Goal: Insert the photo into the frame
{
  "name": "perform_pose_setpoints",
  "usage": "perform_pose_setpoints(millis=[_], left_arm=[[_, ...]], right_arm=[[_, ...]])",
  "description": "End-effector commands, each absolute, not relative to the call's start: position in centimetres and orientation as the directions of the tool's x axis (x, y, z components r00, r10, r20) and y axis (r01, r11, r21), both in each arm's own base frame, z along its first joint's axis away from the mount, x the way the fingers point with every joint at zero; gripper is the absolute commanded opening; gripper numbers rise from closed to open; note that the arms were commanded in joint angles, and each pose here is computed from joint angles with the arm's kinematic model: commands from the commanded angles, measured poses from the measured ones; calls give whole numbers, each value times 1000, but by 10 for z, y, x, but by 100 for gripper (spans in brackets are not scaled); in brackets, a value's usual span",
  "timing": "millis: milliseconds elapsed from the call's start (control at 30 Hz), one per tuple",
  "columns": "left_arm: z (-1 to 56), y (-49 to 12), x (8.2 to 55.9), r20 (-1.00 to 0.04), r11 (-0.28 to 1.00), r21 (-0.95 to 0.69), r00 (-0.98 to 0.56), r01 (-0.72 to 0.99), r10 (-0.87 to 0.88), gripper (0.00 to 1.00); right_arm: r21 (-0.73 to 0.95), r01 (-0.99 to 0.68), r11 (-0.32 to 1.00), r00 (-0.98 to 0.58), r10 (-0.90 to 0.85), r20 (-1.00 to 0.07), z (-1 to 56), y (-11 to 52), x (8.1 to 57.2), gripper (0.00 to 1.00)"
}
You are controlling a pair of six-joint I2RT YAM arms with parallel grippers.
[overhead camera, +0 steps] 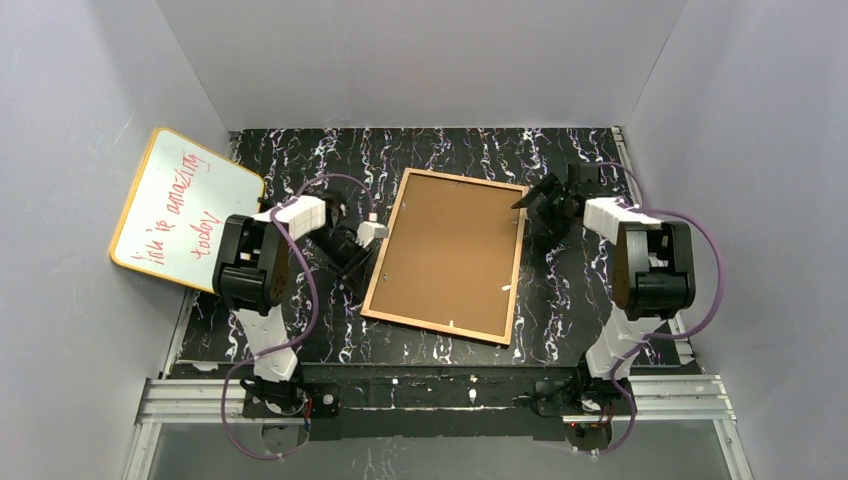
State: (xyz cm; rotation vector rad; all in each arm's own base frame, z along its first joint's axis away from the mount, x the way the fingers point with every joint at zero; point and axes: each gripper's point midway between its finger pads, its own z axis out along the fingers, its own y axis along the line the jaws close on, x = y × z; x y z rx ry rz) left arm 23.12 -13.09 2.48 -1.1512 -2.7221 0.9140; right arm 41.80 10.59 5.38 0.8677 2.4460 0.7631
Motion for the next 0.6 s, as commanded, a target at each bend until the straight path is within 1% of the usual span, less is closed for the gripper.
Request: perform_pose_setpoints(millis=[0,67,200,267,367,433,567], left_arm=[[52,-123,261,-246,558,-563,-768,609,591,23],[62,-128,267,-252,547,-611,-796,572,550,23],[69,-149,265,-253,492,-712,-837,501,485,27],[63,-153,260,-229,485,-731,-841,481,490,29],[49,-154,255,-184,499,-743,-853,446,488,29],[43,-153,253,-167,506,-746,-857,434,488,27],[37,-151,254,-162,522,-734,-858,435,487,24]], right_arm=[[611,407,679,-651,685,-327,98,92,413,98],[638,357,683,-651,671,-354,113,104,405,95],[669,239,704,-717,593,-367,127,155,380,90],[692,179,700,-757,547,-357,130,187,364,86],[733,111,671,-813,485,-321,129,234,341,78],[747,81,660,-848,439,-296,125,261,325,76],[771,1,637,-888,355,-292,122,312,306,75]])
